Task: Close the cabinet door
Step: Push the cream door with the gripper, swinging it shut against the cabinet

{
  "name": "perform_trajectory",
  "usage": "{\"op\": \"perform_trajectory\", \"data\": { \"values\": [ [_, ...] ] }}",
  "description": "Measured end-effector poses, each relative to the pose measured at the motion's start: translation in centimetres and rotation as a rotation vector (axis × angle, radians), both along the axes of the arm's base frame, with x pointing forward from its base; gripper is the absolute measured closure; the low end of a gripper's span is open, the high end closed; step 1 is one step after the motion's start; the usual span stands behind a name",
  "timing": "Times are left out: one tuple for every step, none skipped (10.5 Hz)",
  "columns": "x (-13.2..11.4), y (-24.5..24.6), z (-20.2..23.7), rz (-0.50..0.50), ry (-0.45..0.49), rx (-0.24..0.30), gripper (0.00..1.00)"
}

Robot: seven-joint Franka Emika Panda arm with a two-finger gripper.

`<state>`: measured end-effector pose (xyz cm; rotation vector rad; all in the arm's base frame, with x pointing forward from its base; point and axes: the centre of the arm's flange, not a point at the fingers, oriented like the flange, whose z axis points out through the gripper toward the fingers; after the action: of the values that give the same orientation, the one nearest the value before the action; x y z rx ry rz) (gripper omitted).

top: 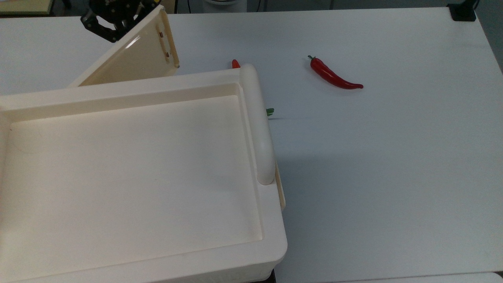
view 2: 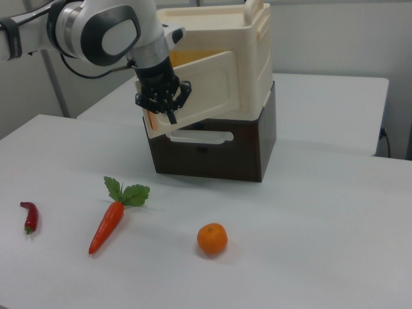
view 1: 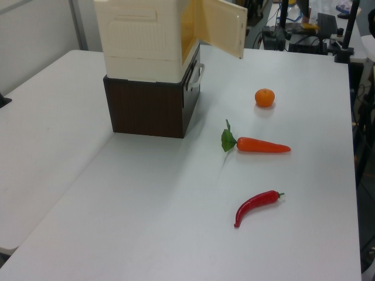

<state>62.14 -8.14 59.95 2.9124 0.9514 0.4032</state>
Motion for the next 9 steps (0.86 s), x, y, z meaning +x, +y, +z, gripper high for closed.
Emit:
{"op": "perform_trajectory", "data": {
  "values": [
    [0.4, 1.3, -0.3, 0.016, -0.006, 0.017, 0.98],
    [0.9, 2.5, -0.5, 0.028, -0.022, 0.038, 0.98],
    [1.4, 3.6, -0.4, 0.030, -0.054, 0.048, 0.99],
    [2.0, 4.6, -0.4, 0.008, -0.088, 0.059, 0.99],
    [2.5, 5.7, -0.3, -0.037, -0.119, 0.076, 0.99],
    [3.2, 6.8, -0.2, -0.088, -0.162, 0.096, 0.99],
    [3.7, 7.9, -0.2, -0.136, -0.192, 0.119, 0.99],
    [4.5, 9.0, -0.8, -0.207, -0.222, 0.150, 0.99],
    [5.1, 9.6, -1.1, -0.264, -0.252, 0.176, 0.99]
  ]
}}
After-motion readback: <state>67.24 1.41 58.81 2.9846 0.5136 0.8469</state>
